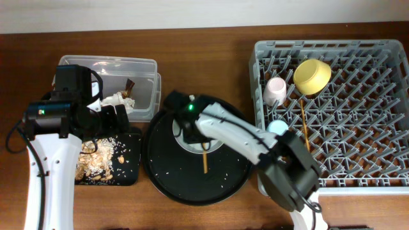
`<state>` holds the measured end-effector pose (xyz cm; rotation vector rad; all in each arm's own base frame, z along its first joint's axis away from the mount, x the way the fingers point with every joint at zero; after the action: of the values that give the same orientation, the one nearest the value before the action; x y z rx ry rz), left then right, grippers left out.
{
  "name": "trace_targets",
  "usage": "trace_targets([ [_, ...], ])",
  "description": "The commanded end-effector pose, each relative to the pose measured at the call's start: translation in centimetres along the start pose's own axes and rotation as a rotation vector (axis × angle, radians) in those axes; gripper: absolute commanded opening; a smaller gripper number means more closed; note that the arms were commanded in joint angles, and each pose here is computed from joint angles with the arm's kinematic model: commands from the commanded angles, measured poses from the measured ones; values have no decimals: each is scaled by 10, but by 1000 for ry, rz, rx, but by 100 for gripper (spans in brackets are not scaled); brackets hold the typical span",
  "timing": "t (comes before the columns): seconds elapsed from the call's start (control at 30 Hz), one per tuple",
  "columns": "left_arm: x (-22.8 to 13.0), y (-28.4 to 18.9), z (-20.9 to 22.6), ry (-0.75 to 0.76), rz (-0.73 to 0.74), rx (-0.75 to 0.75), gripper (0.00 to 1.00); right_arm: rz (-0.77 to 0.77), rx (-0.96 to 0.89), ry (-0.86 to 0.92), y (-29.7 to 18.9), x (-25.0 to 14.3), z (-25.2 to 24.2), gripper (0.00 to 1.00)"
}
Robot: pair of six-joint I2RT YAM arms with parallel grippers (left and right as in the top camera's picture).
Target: Sort waste into correct bins and load items into the dishwasher rack
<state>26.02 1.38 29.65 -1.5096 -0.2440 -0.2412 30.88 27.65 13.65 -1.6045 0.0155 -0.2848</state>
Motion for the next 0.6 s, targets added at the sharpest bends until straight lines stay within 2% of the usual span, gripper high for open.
trace_targets([
  [0.0, 0, -1, 1, 6, -2, 8, 99, -79, 41, -174, -88, 36, -42, 4],
  [0.07, 0, -1, 1, 6, -2, 8, 99, -36, -31, -254, -113, 46, -96, 4],
  [0.17, 0, -1, 1, 6, -2, 8, 99, 69, -248, -140, -118, 58, -175, 4],
  [0.3, 0, -1, 1, 6, -2, 8, 99, 129, -291, 74, -112, 81, -242, 4],
  [0.4, 0, -1, 1, 6, -2, 8, 99, 169, -307, 129, -104, 81, -262, 4],
  [0.57, 0, -1, 1, 6, -2, 8, 99, 201, -315, 71, -61, 75, -261, 4],
])
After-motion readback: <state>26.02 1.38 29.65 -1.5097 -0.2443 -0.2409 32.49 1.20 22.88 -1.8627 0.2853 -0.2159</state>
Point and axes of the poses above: each gripper's point midway between its finger pads, its own y axis out along the fingers, its own z axis along the line the jaws close on, x = y × z, the point moved 8 cm from there along -y, back along the fingers, and after that the axes turned 14 degrees about y, right-handed, at the moved point
